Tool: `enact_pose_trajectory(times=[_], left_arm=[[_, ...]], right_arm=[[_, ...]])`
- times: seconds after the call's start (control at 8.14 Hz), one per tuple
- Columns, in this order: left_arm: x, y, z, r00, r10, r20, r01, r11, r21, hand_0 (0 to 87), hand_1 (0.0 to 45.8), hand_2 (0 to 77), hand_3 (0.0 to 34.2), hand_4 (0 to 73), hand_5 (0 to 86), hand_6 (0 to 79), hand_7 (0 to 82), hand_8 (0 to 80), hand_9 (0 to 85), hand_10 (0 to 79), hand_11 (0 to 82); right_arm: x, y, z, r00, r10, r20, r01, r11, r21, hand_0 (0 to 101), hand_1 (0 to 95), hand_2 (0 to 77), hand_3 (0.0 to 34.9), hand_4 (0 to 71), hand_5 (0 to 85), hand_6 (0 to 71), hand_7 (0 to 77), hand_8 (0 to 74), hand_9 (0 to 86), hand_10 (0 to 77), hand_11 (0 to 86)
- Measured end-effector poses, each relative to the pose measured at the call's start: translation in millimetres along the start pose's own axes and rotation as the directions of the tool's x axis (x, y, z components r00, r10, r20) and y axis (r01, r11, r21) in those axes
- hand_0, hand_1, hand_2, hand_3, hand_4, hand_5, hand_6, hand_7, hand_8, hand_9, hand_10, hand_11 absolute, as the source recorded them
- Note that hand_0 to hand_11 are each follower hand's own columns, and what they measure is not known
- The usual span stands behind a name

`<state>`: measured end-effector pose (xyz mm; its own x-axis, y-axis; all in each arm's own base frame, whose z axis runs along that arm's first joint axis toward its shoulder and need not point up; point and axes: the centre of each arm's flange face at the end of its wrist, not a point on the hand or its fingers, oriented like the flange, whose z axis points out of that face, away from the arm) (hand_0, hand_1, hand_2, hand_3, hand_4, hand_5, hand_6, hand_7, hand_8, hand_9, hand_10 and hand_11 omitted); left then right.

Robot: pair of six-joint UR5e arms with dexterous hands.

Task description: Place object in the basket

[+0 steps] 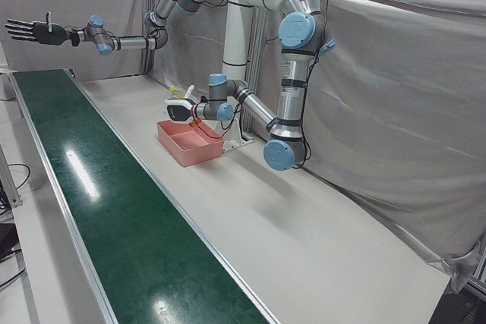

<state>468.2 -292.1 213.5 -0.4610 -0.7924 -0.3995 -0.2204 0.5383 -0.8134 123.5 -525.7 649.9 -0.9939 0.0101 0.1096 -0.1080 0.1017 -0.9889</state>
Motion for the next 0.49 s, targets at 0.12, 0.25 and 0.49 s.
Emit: enact_pose_trajectory(times=[0.12, 0.25, 0.49], left_arm=[[3, 1, -2, 1.0, 0.004, -0.003, -0.004, 1.0, 0.002, 44.9, 2.2, 0.0, 0.1, 20.2, 44.2, 34.4, 41.5, 8.7, 10.9, 12.5, 19.6], [8, 1, -4, 1.0, 0.008, -0.011, -0.008, 1.0, 0.0, 44.8, 1.6, 0.0, 0.2, 1.6, 22.9, 14.2, 21.8, 6.0, 7.6, 7.6, 12.5], [18, 2, -7, 0.999, 0.016, -0.03, -0.016, 1.0, -0.003, 45.5, 1.6, 0.0, 1.5, 1.1, 2.2, 0.0, 0.5, 1.6, 1.6, 4.4, 6.5]], right_arm=[[0, 0, 0.0, 1.0, 0.0, 0.0, 0.0, 1.0, 0.0, 0, 0.0, 0.0, 0.2, 0.0, 0.0, 0.0, 0.5, 0.0, 0.0, 0.0, 0.0], [0, 0, 0.0, 1.0, 0.0, 0.001, 0.0, 1.0, 0.0, 0, 0.0, 0.0, 0.2, 0.0, 0.0, 0.0, 0.5, 0.0, 0.0, 0.0, 0.0], [0, 0, 0.0, 1.0, 0.0, 0.0, 0.0, 1.0, 0.0, 0, 0.0, 0.5, 0.2, 0.0, 0.0, 0.0, 0.5, 0.0, 0.0, 0.0, 0.0]])
